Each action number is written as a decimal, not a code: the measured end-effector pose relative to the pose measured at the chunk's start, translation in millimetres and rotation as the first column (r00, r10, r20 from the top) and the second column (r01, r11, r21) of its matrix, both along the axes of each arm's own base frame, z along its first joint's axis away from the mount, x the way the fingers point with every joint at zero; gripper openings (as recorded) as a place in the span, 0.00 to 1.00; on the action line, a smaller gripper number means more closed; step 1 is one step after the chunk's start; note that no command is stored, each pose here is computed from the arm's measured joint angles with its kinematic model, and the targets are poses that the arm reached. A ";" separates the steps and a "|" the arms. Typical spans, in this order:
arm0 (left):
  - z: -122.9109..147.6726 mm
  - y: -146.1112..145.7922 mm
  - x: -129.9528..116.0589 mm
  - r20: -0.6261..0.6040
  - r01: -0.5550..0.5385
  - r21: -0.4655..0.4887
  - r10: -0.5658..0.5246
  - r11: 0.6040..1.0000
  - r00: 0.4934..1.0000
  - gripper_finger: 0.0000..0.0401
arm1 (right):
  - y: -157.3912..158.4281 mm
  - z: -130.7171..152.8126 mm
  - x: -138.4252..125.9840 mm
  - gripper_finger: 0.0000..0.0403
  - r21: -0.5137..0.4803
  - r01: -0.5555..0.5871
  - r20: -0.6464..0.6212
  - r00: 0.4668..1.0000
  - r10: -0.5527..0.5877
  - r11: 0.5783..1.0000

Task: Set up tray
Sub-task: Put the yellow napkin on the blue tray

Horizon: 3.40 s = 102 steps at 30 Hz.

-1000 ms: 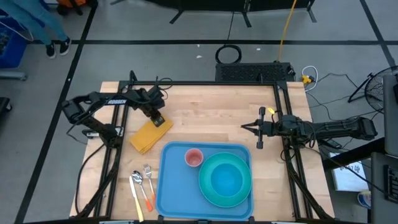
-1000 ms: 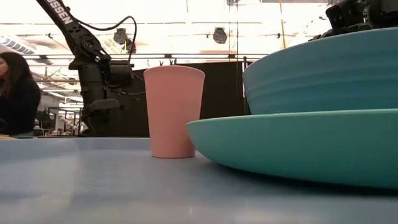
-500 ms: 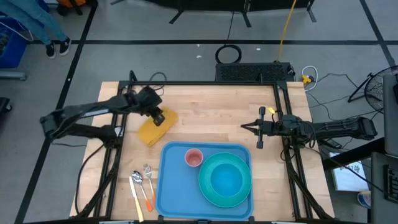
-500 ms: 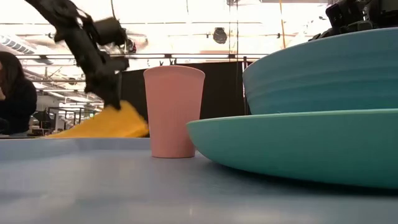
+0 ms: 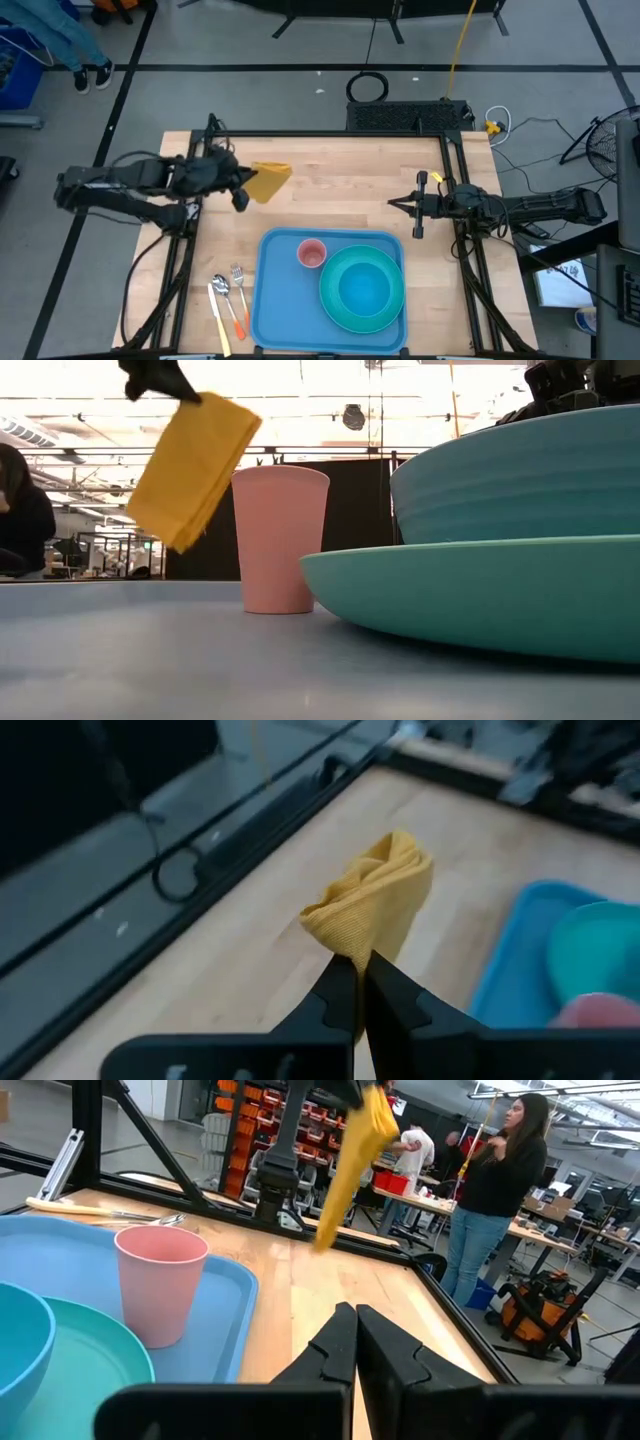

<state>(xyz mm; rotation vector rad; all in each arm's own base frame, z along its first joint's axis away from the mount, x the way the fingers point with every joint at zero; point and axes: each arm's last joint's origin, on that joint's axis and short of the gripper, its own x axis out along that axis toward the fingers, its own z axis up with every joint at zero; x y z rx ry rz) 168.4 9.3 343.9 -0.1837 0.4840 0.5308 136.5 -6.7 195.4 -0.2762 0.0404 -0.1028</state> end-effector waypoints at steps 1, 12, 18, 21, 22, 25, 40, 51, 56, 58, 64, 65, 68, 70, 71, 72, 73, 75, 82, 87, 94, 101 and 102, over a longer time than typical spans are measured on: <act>6.1 -7.7 1.7 0.020 0.021 0.008 -0.021 1.000 1.000 0.01 | 0.0 0.1 0.0 0.00 0.000 0.000 0.000 1.000 0.000 1.000; 26.1 -115.5 13.3 0.106 0.113 0.152 -0.130 0.982 0.986 0.01 | 0.1 -1.2 -0.1 0.00 0.009 0.000 -0.012 1.000 0.000 1.000; 14.5 -178.0 22.9 0.217 0.074 0.091 -0.092 0.993 0.972 0.01 | 0.1 -1.3 0.0 0.00 0.028 0.001 -0.011 1.000 0.000 1.000; 9.1 -204.6 32.7 0.244 0.088 0.040 -0.095 0.995 0.965 0.01 | 0.1 -1.0 0.0 0.00 0.031 0.001 -0.007 1.000 0.000 1.000; 7.3 -212.8 35.3 0.248 0.094 0.028 -0.098 0.995 0.964 0.01 | 0.1 -0.8 0.0 0.00 0.037 0.001 -0.004 1.000 0.000 0.999; 3.0 -237.0 41.8 0.263 0.110 -0.016 -0.101 0.994 0.959 0.01 | 0.1 -0.1 0.0 0.00 0.058 0.001 0.006 1.000 -0.001 0.998; -64.9 -307.0 70.6 0.352 0.005 -0.379 0.140 0.925 0.925 0.01 | 0.1 3.7 -0.1 0.00 0.146 -0.004 0.057 0.998 -0.004 0.989; -98.8 -309.6 73.6 0.295 -0.101 -0.524 0.292 0.846 0.910 0.01 | 0.1 3.6 -0.1 0.00 0.175 -0.005 0.060 0.998 -0.005 0.985; -114.6 -299.7 67.6 0.134 -0.229 -0.525 0.345 0.820 0.929 0.01 | 0.1 4.0 -0.1 0.00 0.147 -0.005 0.061 0.998 -0.004 0.989; -117.5 -293.1 64.6 0.046 -0.300 -0.519 0.376 0.800 0.925 0.01 | 0.0 4.1 -0.1 0.00 0.145 -0.004 0.062 0.998 -0.005 0.989; -132.4 -275.8 66.3 -0.146 -0.436 -0.469 0.420 0.768 0.896 0.01 | 0.0 5.8 -0.1 0.00 0.144 -0.006 0.079 0.997 -0.005 0.989; -135.4 -272.5 67.5 -0.167 -0.450 -0.457 0.423 0.767 0.890 0.01 | 0.0 5.8 -0.1 0.00 0.144 -0.006 0.079 0.997 -0.005 0.989; -146.7 -262.2 70.4 -0.217 -0.488 -0.421 0.438 0.764 0.872 0.02 | 0.0 5.8 -0.1 0.00 0.144 -0.006 0.079 0.997 -0.006 0.989; -153.6 -255.8 71.1 -0.244 -0.511 -0.399 0.449 0.761 0.859 0.02 | 0.0 5.8 -0.1 0.00 0.147 -0.006 0.079 0.997 -0.006 0.989; -157.7 -252.5 70.9 -0.261 -0.526 -0.387 0.457 0.758 0.850 0.01 | 0.0 5.8 -0.1 0.00 0.147 -0.005 0.079 0.997 -0.006 0.989; -161.6 -249.0 70.6 -0.282 -0.542 -0.375 0.464 0.753 0.840 0.01 | 0.0 5.6 -0.1 0.00 0.148 -0.005 0.077 0.997 -0.006 0.989; -165.6 -246.0 70.0 -0.304 -0.555 -0.363 0.468 0.748 0.830 0.01 | 0.0 5.3 -0.1 0.00 0.148 -0.005 0.075 0.997 -0.007 0.989; -172.9 -238.9 70.0 -0.330 -0.574 -0.335 0.478 0.747 0.814 0.02 | 0.0 5.3 -0.1 0.00 0.145 -0.004 0.074 0.997 -0.007 0.989; -183.7 -218.0 76.5 -0.337 -0.579 -0.244 0.492 0.778 0.803 0.01 | 0.0 5.3 -0.1 0.00 0.128 -0.003 0.073 0.997 -0.007 0.992; -184.1 -207.2 85.1 -0.373 -0.549 -0.182 0.459 0.816 0.806 0.05 | 0.0 5.3 -0.1 0.00 0.121 -0.002 0.071 0.997 -0.007 0.993; -184.2 -199.5 90.7 -0.416 -0.519 -0.135 0.427 0.844 0.803 0.24 | 0.0 5.0 -0.1 0.00 0.122 -0.002 0.069 0.998 -0.007 0.993; -177.7 -197.5 90.6 -0.440 -0.473 -0.113 0.382 0.874 0.813 0.38 | 0.0 2.8 0.0 0.00 0.123 0.001 0.046 0.999 -0.007 0.992; -174.6 -197.0 89.9 -0.439 -0.468 -0.117 0.377 0.876 0.816 0.39 | 0.0 2.9 0.0 0.00 0.123 0.001 0.047 0.999 -0.007 0.992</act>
